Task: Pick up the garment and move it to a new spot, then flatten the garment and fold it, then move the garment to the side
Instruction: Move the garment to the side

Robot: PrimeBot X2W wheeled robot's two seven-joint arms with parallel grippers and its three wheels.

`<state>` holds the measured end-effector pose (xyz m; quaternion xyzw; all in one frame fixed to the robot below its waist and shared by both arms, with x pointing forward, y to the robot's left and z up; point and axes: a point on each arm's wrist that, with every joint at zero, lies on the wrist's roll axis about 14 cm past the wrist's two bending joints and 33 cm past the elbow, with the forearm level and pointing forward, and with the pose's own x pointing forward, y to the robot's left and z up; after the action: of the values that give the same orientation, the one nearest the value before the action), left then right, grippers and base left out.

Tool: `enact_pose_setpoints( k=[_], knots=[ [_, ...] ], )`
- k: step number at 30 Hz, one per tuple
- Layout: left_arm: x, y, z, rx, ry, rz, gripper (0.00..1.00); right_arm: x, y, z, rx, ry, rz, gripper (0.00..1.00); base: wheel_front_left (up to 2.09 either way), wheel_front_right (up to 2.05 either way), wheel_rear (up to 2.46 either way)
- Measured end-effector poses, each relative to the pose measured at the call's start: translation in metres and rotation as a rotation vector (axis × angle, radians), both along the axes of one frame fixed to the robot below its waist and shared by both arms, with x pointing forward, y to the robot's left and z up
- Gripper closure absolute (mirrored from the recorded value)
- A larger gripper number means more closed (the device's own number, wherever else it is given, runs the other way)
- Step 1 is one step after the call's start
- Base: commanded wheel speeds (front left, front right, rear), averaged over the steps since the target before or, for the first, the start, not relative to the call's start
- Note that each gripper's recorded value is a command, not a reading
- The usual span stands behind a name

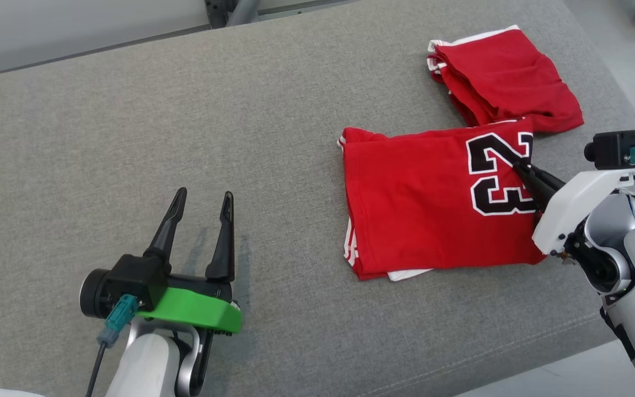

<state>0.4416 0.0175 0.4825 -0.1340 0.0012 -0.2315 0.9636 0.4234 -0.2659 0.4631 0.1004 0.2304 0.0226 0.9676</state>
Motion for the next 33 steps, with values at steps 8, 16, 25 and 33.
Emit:
enact_pose_setpoints(
  k=[8,16,25,33],
  knots=[
    [0.004,-0.016,-0.021,-0.003,0.050,-0.044,0.00,0.023,0.000,0.018,-0.037,-0.054,0.008,1.00,0.00,0.00,0.00],
    [0.003,0.002,-0.014,-0.008,0.044,0.008,0.00,0.074,0.009,0.074,-0.096,-0.158,0.043,1.00,0.00,0.00,0.00],
    [-0.002,0.027,-0.010,-0.014,0.047,0.081,0.00,0.108,0.002,0.096,-0.192,-0.145,0.041,1.00,0.00,0.00,0.00],
    [-0.007,0.042,-0.008,-0.008,0.045,0.124,0.00,0.120,-0.026,0.117,-0.271,-0.151,-0.011,1.00,0.00,0.00,0.00]
  ],
)
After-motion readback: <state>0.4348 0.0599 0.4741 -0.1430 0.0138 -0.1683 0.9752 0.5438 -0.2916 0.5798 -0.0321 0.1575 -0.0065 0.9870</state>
